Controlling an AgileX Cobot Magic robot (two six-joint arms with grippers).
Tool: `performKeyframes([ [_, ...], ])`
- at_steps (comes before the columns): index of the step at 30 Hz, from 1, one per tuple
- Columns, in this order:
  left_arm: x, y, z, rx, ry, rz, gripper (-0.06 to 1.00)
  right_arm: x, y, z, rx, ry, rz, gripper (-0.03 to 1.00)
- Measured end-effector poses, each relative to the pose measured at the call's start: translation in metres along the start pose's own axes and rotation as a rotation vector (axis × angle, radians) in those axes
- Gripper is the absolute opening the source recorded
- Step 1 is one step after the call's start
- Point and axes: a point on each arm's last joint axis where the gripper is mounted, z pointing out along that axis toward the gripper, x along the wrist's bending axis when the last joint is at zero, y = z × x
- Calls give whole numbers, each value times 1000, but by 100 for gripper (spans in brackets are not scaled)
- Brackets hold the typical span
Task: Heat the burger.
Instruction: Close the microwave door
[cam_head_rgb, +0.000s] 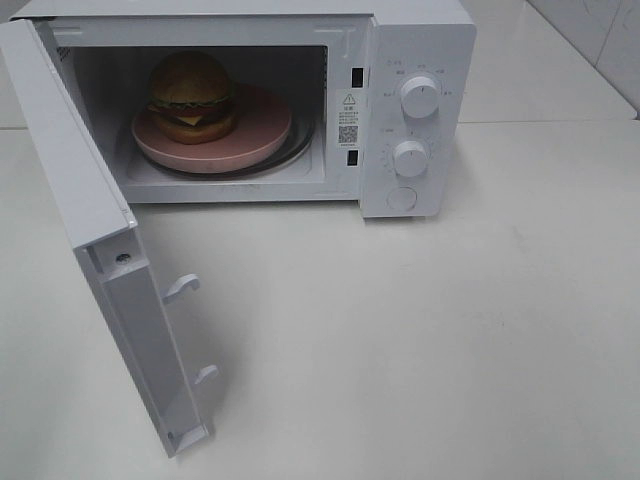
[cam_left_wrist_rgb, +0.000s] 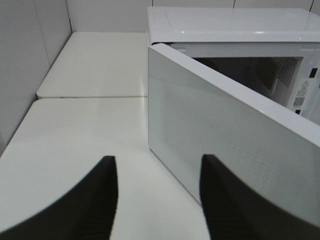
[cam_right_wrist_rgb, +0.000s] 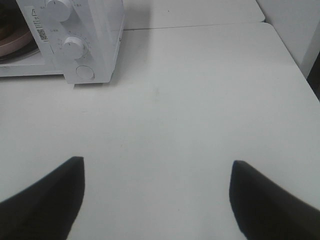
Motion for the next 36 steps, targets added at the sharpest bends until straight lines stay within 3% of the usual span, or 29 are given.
performKeyframes([
  [1,1,2,0,-20,7,3,34,0,0,0,0,0,0,77],
  [2,1,2,0,-20,7,3,34,0,0,0,0,0,0,77],
  [3,2,5,0,-54,19,10,19,0,0,0,0,0,0,77],
  [5,2,7,1,-61,23,11,13,0,0,0,0,0,0,77],
  [6,4,10,6,-65,30,12,3,0,0,0,0,0,0,77],
  [12,9,20,31,-28,46,2,0,0,0,0,0,0,0,77],
  [23,19,38,76,-54,84,-11,0,0,0,0,1,0,0,77],
  [28,28,10,114,-57,121,-50,0,0,0,0,1,0,0,77],
  [36,35,-26,134,-57,169,-81,0,0,0,0,1,0,0,77],
])
